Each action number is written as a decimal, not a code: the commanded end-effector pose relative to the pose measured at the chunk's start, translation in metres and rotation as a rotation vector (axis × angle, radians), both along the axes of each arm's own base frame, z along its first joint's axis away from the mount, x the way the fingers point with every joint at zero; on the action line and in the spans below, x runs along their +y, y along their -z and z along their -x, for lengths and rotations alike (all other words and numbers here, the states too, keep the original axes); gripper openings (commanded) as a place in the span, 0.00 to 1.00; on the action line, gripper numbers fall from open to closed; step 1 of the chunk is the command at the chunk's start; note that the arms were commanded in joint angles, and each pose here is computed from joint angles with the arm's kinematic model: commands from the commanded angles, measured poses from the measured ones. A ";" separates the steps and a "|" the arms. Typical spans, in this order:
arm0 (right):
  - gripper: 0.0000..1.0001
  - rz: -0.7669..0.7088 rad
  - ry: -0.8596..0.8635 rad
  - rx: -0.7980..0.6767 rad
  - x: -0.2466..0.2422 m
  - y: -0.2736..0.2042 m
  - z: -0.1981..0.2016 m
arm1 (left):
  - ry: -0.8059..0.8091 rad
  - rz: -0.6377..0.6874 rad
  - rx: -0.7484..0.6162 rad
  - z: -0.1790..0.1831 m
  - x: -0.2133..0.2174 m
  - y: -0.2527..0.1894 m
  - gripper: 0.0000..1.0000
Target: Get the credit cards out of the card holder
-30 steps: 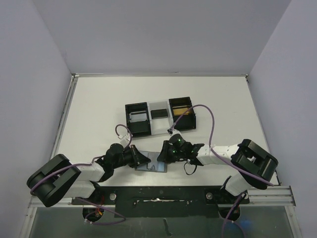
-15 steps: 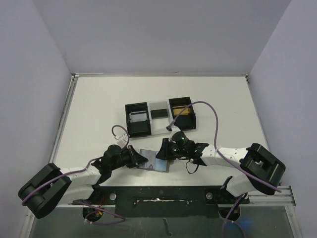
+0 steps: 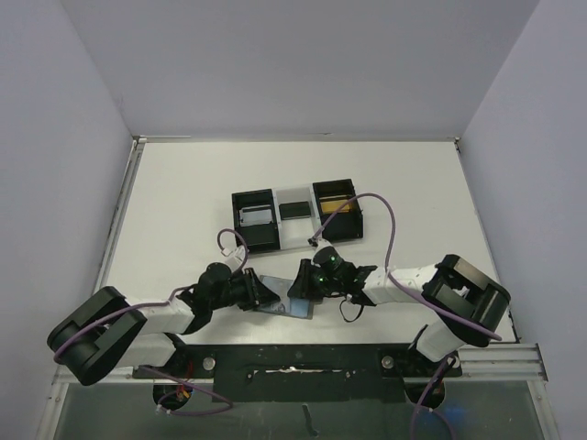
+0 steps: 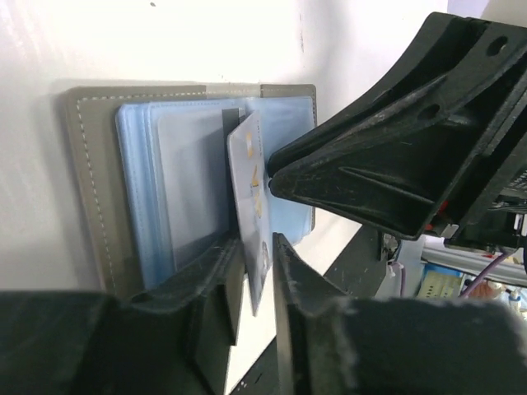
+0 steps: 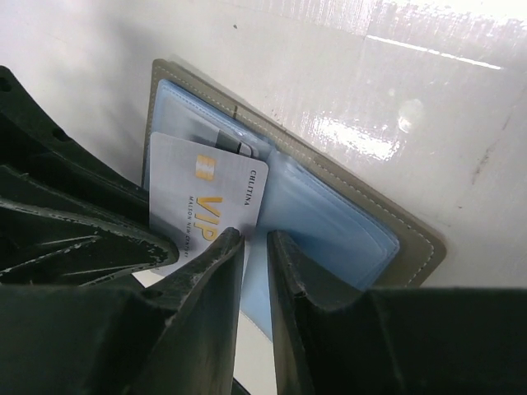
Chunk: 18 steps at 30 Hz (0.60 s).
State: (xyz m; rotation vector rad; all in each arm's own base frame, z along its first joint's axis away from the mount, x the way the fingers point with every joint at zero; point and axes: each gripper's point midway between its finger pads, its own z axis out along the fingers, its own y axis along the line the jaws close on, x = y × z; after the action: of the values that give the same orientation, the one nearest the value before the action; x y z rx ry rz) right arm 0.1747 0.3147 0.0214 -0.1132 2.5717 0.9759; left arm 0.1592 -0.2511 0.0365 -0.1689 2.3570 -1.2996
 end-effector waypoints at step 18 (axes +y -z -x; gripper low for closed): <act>0.26 0.125 -0.040 -0.231 0.003 -0.058 -0.027 | -0.245 -0.155 -0.186 -0.029 0.052 -0.031 0.00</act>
State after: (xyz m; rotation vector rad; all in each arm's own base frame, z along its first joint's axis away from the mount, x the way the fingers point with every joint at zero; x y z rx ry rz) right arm 0.1931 0.3017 0.0509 -0.2261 2.5117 0.7444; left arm 0.1821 -0.2195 0.0637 -0.2231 2.2351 -1.0717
